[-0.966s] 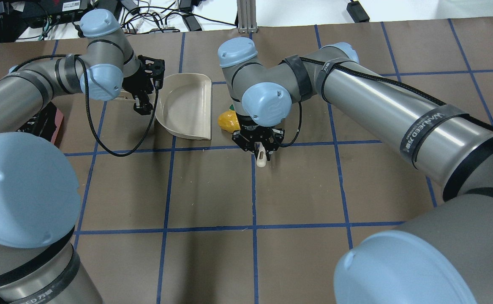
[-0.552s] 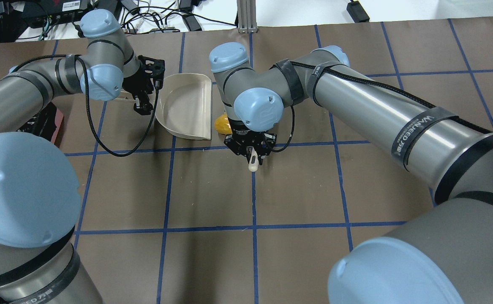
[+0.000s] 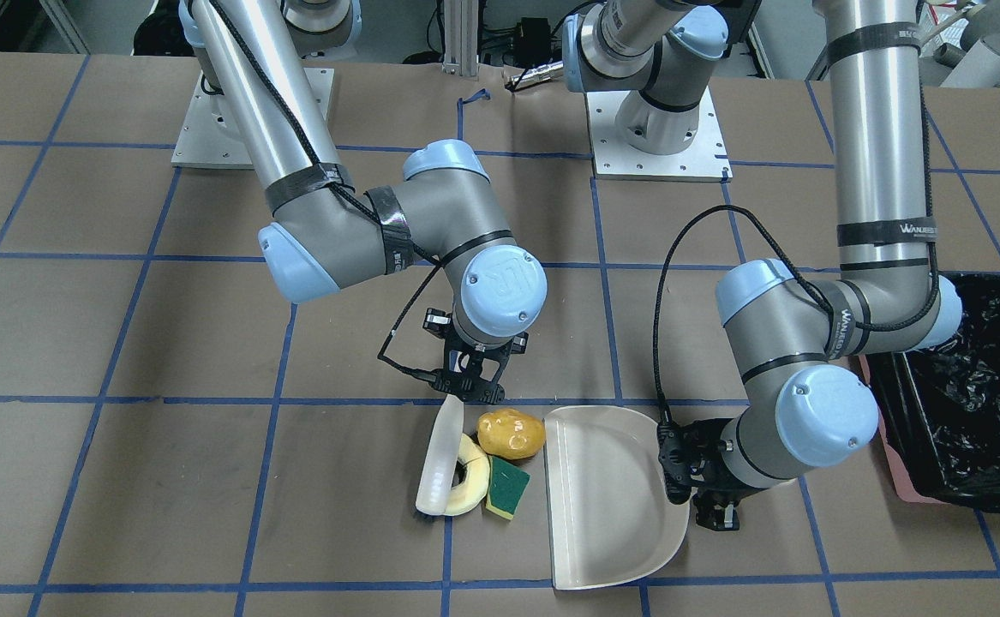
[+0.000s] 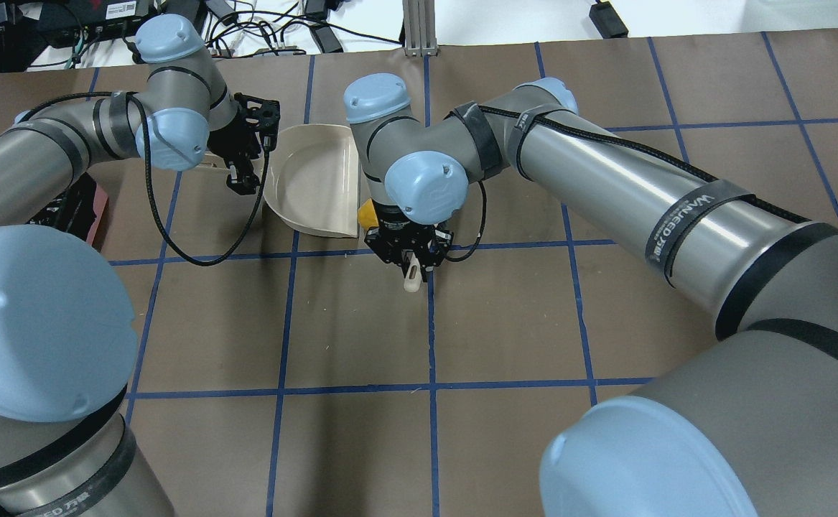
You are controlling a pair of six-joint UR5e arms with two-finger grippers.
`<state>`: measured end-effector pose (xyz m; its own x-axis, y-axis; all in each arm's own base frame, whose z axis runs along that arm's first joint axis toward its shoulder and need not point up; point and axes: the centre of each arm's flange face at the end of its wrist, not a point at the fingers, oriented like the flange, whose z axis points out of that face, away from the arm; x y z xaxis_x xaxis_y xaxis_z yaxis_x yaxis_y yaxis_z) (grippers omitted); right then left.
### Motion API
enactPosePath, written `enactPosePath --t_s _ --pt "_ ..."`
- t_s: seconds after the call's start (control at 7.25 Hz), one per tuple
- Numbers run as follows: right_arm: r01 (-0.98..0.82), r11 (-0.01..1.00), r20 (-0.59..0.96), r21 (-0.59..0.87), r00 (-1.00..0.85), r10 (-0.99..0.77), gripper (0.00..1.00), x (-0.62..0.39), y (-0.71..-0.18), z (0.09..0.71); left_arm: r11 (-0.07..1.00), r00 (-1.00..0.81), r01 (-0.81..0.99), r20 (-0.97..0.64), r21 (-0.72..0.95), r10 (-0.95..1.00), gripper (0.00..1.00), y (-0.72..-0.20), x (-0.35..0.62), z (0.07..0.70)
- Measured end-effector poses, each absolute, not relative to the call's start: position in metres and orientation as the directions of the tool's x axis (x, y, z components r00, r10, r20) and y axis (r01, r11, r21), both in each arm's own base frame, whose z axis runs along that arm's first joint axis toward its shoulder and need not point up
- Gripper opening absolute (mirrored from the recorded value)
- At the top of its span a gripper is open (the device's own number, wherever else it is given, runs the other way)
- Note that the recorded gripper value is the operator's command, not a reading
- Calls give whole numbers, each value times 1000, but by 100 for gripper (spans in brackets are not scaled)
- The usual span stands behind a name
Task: Sweep and dump trash into bin
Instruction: 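Sweep the potato, sponge and food piece toward the dustpan with the brush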
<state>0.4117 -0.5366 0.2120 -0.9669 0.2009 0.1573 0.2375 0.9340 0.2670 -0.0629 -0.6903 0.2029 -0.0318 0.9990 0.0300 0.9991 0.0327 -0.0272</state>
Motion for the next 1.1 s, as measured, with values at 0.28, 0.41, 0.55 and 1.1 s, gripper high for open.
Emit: enactPosePath --t_s 0.28,0.41,0.55,1.1 --pt "254 929 143 270 -965 222 7 424 -537 212 33 -32 999 30 -27 999 2 -691 -63 203" --pt "263 927 137 268 -963 233 7 428 -537 214 33 -33 999 30 -27 999 2 -691 -63 203" --pt "274 924 125 268 -961 248 7 432 -537 218 34 -33 999 30 -27 999 2 -691 -63 203" --pt "279 923 78 266 -960 268 7 449 -536 221 33 -33 999 30 -27 999 2 -691 -63 203"
